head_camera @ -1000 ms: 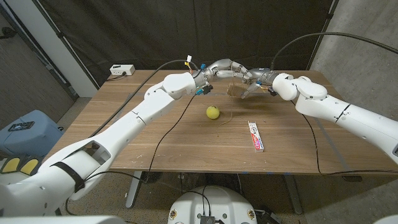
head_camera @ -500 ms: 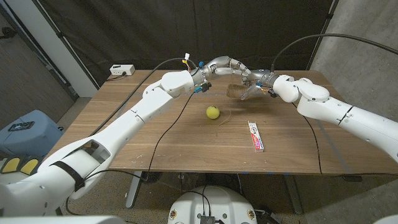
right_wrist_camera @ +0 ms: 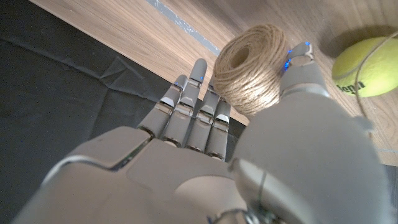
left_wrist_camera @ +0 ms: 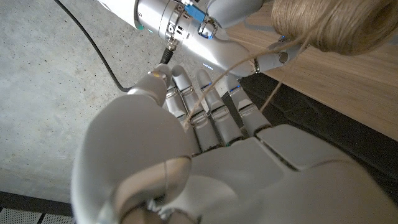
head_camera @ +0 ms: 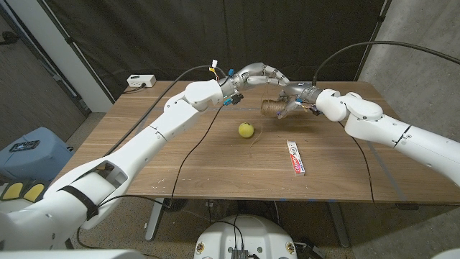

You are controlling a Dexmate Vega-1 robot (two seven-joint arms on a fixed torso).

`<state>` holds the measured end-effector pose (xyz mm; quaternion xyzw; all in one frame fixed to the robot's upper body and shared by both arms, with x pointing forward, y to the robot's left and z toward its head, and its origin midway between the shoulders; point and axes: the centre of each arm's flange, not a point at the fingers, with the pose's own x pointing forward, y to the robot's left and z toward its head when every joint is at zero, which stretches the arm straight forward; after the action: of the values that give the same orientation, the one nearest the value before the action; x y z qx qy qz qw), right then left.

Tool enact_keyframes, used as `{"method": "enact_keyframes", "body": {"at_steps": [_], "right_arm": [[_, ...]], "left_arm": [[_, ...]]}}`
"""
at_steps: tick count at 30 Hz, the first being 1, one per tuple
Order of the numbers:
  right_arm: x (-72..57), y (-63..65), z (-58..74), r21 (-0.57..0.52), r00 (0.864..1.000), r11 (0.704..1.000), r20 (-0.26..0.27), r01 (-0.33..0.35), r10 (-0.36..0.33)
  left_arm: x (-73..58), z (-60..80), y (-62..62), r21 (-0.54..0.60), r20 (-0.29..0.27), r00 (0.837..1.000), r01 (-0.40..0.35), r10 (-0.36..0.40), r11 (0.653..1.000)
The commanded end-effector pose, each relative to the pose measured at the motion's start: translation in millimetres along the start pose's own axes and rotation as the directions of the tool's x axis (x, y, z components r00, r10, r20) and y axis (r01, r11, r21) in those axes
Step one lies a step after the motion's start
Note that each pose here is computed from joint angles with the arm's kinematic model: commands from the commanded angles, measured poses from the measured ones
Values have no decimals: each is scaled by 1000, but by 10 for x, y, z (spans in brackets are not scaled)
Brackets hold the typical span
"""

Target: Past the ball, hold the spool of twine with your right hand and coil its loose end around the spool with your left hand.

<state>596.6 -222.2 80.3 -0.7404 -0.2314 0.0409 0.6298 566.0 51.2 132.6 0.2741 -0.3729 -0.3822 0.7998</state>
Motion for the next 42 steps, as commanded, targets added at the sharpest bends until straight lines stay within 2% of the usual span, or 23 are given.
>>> {"method": "enact_keyframes", "body": {"at_steps": [1,16,32,42], "right_arm": [[-65,43,83,-21,1000,1000,26,-16,16],[-131,70,248,-32,996,999,80,-29,31],[-204,55,331,-47,992,999,122,-19,25],[-273,64,321,-47,991,999,129,-18,24]], "left_arm": [[-7,6,32,4,1,1000,-6,6,1000],[7,3,51,5,8,1000,-2,2,1000],[-4,-1,96,4,11,1000,-3,3,1000],[10,-28,103,-8,12,1000,-3,3,1000]]}}
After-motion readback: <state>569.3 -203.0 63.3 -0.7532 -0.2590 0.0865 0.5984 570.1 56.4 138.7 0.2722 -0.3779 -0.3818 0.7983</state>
